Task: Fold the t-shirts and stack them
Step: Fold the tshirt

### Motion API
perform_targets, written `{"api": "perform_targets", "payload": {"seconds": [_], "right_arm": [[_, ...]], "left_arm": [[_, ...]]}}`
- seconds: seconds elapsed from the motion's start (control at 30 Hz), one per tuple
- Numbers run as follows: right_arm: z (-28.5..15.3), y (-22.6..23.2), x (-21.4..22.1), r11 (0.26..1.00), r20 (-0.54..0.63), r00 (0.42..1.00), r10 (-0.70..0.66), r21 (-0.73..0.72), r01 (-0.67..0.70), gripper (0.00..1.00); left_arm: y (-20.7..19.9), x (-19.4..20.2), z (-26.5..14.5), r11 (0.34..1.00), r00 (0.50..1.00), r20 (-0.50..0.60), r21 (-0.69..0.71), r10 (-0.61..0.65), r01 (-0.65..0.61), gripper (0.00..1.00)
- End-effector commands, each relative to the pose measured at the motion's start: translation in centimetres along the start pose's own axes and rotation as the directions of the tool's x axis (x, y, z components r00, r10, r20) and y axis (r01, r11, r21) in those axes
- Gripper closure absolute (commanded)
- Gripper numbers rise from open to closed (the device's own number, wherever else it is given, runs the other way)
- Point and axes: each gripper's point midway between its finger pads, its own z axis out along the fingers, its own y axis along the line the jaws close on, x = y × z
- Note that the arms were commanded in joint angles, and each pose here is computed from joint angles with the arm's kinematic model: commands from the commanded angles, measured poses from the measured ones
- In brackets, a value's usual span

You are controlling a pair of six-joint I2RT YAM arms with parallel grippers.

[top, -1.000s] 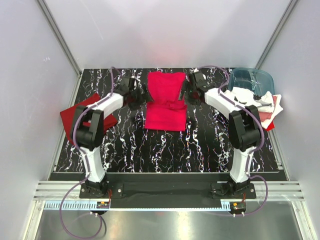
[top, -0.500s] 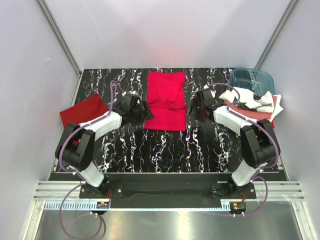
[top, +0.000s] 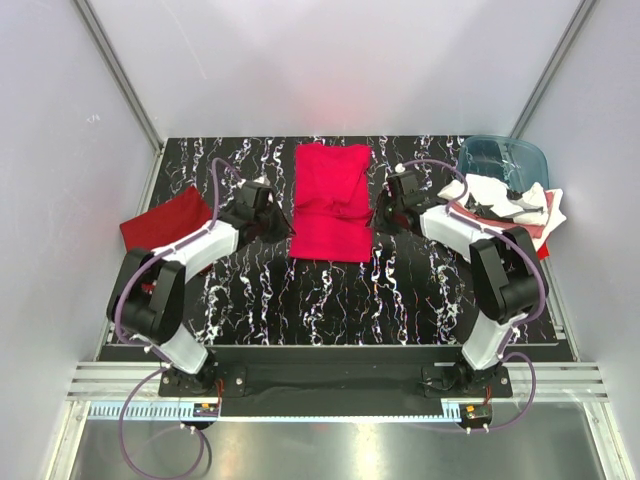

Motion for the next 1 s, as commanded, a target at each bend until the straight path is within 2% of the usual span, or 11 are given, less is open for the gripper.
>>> {"api": "perform_targets", "payload": {"seconds": [0.0, 0.03, 0.1, 0.2, 0.23, 0.3, 0.37, 0.43, 0.5, 0.83, 0.97], "right_arm": [[-4.0, 3.2, -3.1, 0.990, 0.133, 0.990, -0.036, -0.127, 0.053, 0.67], [-4.7, 3.4, -3.5, 0.989, 0.158, 0.987, -0.036, -0.139, 0.058, 0.81], [-7.0, 3.9, -4.8, 0.985, 0.238, 0.971, -0.034, -0.154, 0.073, 1.00], [-9.0, 2.6, -5.9, 0.993, 0.347, 0.938, 0.018, -0.114, 0.024, 1.00], [-9.3, 2.4, -6.3, 0.992, 0.379, 0.923, 0.063, -0.125, -0.016, 1.00], [-9.8, 0.7, -5.9, 0.989, 0.424, 0.896, 0.133, -0.116, -0.092, 1.00], [-10.1, 2.0, -5.9, 0.978, 0.431, 0.893, 0.129, -0.205, -0.042, 0.99], [-9.9, 3.6, -5.1, 0.964, 0.386, 0.921, 0.061, -0.263, 0.046, 0.94], [-9.0, 3.4, -5.1, 0.973, 0.354, 0.935, 0.034, -0.224, 0.049, 1.00], [-7.0, 2.8, -4.0, 0.983, 0.263, 0.965, 0.015, -0.179, 0.034, 1.00], [-5.9, 2.7, -3.0, 0.982, 0.223, 0.974, 0.023, -0.188, 0.020, 1.00]], "left_arm": [[-2.4, -2.4, -3.0, 0.995, 0.993, 0.122, 0.101, 0.003, -0.015, 0.83], [-2.6, -3.2, -4.1, 0.995, 0.986, 0.170, 0.102, 0.000, -0.018, 1.00], [-2.6, -3.9, -6.0, 0.994, 0.971, 0.239, 0.106, -0.004, -0.022, 1.00], [-3.0, -6.1, -9.0, 0.989, 0.916, 0.402, 0.140, -0.015, -0.045, 1.00], [-1.7, -5.0, -8.7, 0.990, 0.911, 0.413, 0.134, -0.008, -0.052, 1.00], [-2.3, -6.2, -10.7, 0.979, 0.855, 0.516, 0.195, -0.056, -0.054, 1.00], [-0.5, -5.8, -10.5, 0.982, 0.831, 0.543, 0.189, -0.117, 0.014, 1.00], [-0.8, -5.6, -10.6, 0.979, 0.845, 0.524, 0.203, -0.109, 0.001, 1.00], [-1.6, -5.7, -10.7, 0.981, 0.862, 0.503, 0.192, -0.064, -0.039, 1.00], [-2.0, -4.7, -8.2, 0.983, 0.917, 0.392, 0.186, -0.072, -0.002, 1.00], [-1.8, -3.5, -6.1, 0.987, 0.952, 0.300, 0.160, -0.052, 0.004, 1.00]]}}
